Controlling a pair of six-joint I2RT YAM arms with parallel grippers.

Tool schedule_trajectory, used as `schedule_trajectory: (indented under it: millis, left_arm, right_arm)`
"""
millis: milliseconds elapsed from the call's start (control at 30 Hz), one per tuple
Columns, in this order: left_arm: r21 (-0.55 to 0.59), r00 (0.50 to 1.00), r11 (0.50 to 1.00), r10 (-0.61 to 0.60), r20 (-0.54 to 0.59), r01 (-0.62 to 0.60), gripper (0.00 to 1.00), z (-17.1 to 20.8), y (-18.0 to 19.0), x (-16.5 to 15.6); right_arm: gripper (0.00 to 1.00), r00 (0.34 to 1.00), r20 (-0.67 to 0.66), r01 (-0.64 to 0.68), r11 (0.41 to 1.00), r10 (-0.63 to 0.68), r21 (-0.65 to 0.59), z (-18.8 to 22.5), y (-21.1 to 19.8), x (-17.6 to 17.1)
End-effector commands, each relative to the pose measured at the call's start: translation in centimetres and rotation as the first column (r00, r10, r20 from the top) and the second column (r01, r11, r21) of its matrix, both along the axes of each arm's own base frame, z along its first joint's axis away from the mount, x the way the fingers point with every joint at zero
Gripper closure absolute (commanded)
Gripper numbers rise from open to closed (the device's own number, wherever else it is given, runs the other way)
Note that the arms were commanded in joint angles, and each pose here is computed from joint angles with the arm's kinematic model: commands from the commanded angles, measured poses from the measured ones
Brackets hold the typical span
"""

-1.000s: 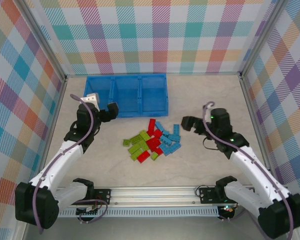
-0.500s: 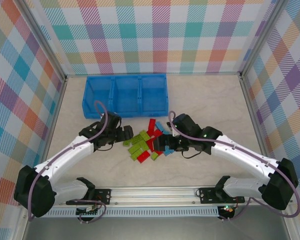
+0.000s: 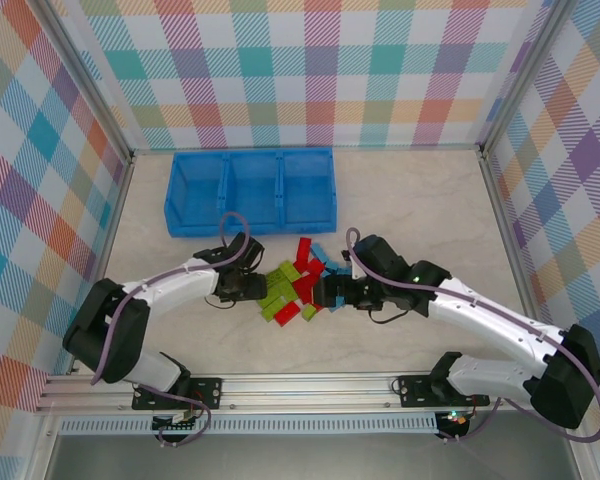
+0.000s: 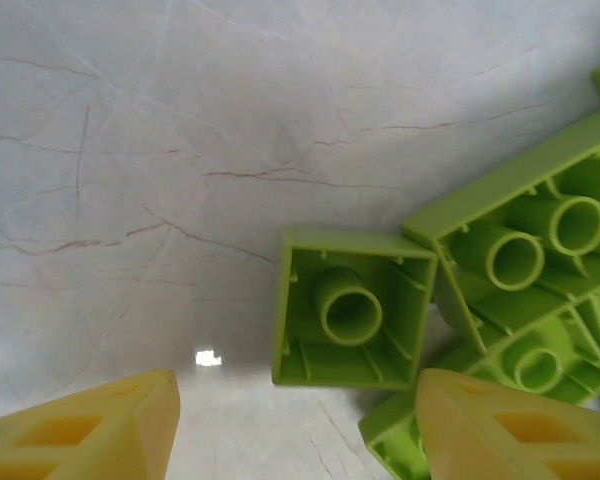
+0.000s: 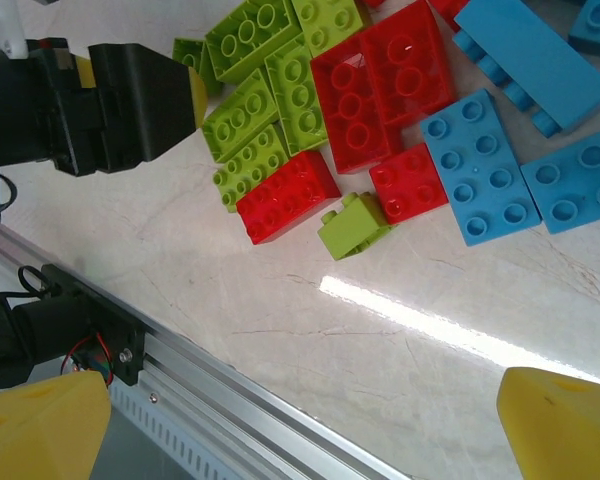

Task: Sort the legos into containers by color

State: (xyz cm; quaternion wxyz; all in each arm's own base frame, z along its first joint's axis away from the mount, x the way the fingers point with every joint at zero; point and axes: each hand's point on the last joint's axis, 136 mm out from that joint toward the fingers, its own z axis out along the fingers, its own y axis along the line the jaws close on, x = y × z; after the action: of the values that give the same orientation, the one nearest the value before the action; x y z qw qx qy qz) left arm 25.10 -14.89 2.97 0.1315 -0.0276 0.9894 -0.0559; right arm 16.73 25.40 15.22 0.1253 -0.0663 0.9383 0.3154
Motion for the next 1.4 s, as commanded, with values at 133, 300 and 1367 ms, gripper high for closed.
schedule_trajectory:
  millis: [133, 300, 1367]
  left_arm:
    - [0.031, 0.997, 0.999, -0.034, 0.068, 0.031, 0.41, 0.0, -0.6, 2.2]
    - [0.026, 0.994, 0.999, -0.031, 0.107, 0.028, 0.52, 0.0, -0.7, 2.9]
    - [0.047, 0.804, 0.908, 0.342, 0.487, -0.415, 0.71, 14.1, 14.0, 22.4]
  right_arm:
    - [0.00, 1.000, -0.015, 0.010, 1.000, -0.010, 0.004, 0.1, 0.0, -0.3]
    - [0.00, 1.000, -0.025, -0.003, 1.000, 0.004, 0.005, 0.0, 0.4, -0.3]
    - [0.00, 0.998, 0.064, 0.005, 0.994, -0.013, 0.111, 3.2, 1.3, -0.1]
